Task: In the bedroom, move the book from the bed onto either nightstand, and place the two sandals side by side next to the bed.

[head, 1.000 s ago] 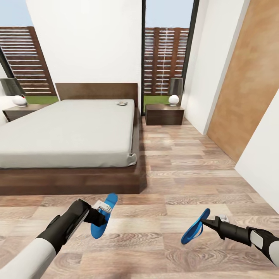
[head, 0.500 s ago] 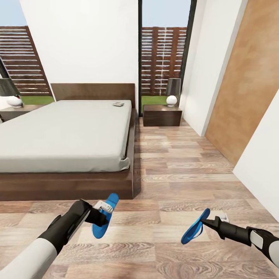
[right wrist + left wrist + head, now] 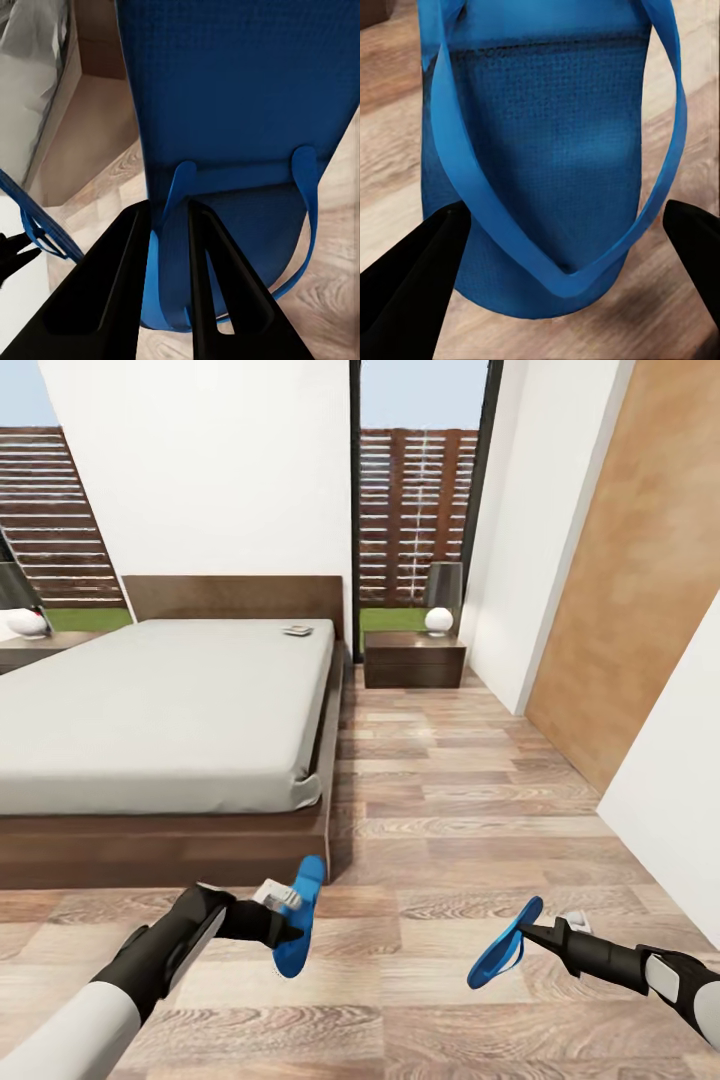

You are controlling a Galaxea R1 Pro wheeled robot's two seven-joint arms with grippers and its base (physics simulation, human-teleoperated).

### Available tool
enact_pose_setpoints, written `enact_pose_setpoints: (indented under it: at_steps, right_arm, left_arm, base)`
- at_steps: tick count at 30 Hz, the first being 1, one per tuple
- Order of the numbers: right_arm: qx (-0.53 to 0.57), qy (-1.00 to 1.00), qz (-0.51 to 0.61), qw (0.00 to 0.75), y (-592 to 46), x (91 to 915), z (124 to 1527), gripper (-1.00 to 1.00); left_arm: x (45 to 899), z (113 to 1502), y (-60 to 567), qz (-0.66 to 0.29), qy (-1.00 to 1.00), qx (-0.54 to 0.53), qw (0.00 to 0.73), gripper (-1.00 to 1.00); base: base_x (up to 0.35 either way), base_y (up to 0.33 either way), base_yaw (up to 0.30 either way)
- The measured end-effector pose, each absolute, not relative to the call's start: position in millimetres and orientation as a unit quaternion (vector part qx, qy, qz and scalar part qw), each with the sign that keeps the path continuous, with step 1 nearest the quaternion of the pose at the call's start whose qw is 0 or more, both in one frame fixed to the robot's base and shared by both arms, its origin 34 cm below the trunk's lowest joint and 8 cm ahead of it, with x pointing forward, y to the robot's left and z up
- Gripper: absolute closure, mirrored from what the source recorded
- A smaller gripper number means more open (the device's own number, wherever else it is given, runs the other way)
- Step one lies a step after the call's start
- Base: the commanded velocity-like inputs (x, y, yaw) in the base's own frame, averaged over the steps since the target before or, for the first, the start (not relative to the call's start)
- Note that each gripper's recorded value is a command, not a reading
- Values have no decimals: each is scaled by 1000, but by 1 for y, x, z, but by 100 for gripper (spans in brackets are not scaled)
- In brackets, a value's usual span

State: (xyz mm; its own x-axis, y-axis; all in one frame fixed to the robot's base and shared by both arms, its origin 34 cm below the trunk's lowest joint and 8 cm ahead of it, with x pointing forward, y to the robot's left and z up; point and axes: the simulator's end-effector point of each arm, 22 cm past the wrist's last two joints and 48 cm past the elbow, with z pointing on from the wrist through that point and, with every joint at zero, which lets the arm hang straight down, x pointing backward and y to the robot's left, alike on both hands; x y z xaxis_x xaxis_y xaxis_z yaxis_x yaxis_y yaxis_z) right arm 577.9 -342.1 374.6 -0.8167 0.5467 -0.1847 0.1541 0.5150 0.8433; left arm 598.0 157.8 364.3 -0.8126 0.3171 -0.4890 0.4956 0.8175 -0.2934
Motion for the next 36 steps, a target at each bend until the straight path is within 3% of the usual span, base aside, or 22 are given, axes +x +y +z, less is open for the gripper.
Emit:
enact_pose_setpoints:
  at_steps: [16, 26, 36]
  right_arm:
    - [202, 843, 445, 224, -340, 579, 374, 100]
    - [201, 842, 449, 222, -333, 578, 373, 100]
    - [200, 841, 452, 219, -328, 578, 372, 100]
  left_arm:
    - [583, 319, 175, -284, 922, 99, 245, 100]
    - [583, 323, 166, -308, 915, 77, 249, 100]
    - [526, 342, 128, -459, 862, 93, 195, 100]
  base:
    - [98, -101, 0]
    - [63, -94, 0]
    - [5, -16, 0]
